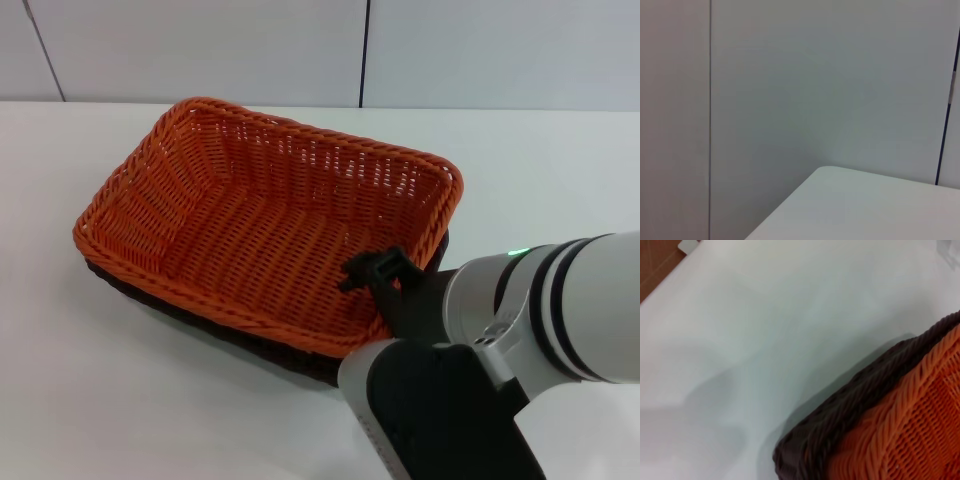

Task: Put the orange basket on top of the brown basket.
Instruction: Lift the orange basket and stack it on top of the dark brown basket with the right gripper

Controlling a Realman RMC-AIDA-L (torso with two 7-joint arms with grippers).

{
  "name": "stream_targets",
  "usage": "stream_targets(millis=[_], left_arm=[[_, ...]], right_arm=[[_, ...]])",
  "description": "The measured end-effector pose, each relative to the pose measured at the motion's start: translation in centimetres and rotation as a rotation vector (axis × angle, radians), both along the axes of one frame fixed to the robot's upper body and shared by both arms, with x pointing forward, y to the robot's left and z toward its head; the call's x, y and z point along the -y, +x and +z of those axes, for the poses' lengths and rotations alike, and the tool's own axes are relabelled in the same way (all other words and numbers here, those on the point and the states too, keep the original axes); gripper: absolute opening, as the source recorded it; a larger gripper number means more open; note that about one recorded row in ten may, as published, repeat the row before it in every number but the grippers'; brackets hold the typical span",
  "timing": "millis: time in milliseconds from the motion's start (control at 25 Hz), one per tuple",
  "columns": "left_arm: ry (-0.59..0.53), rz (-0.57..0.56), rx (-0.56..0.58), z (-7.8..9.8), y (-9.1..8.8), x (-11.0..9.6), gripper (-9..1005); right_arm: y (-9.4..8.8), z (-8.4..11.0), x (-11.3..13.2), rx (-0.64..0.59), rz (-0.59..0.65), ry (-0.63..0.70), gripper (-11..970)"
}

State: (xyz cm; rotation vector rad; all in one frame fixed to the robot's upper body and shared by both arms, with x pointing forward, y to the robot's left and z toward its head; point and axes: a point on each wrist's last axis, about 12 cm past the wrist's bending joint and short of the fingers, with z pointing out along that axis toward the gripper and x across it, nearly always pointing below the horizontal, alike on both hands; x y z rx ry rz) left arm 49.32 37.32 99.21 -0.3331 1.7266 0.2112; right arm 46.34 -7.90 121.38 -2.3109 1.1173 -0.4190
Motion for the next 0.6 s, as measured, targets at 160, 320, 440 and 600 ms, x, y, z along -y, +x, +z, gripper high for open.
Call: stream_targets(millis=[160, 320, 440, 600], left_arm=[[-0.002, 0.001, -0.002, 0.0, -0.1, 0.0, 798], [-0.002, 0.003, -0.005, -0.1, -0.1, -0.1, 798], [-0.004, 0.003, -0.006, -0.1, -0.1, -0.1, 798], [-0.005, 0.003, -0.009, -0.2, -0.1, -0.1, 798]], right_arm=[[-0.4, -0.1, -0.1, -0.012, 0.001, -0.010, 731], [-0.9, -0.3, -0.7, -0.015, 0.024, 0.001, 731], [-1.0, -0.2, -1.0, -0.009, 0.033, 0.006, 731], [-1.4, -0.2, -1.6, -0.002, 0.063, 0.011, 731]])
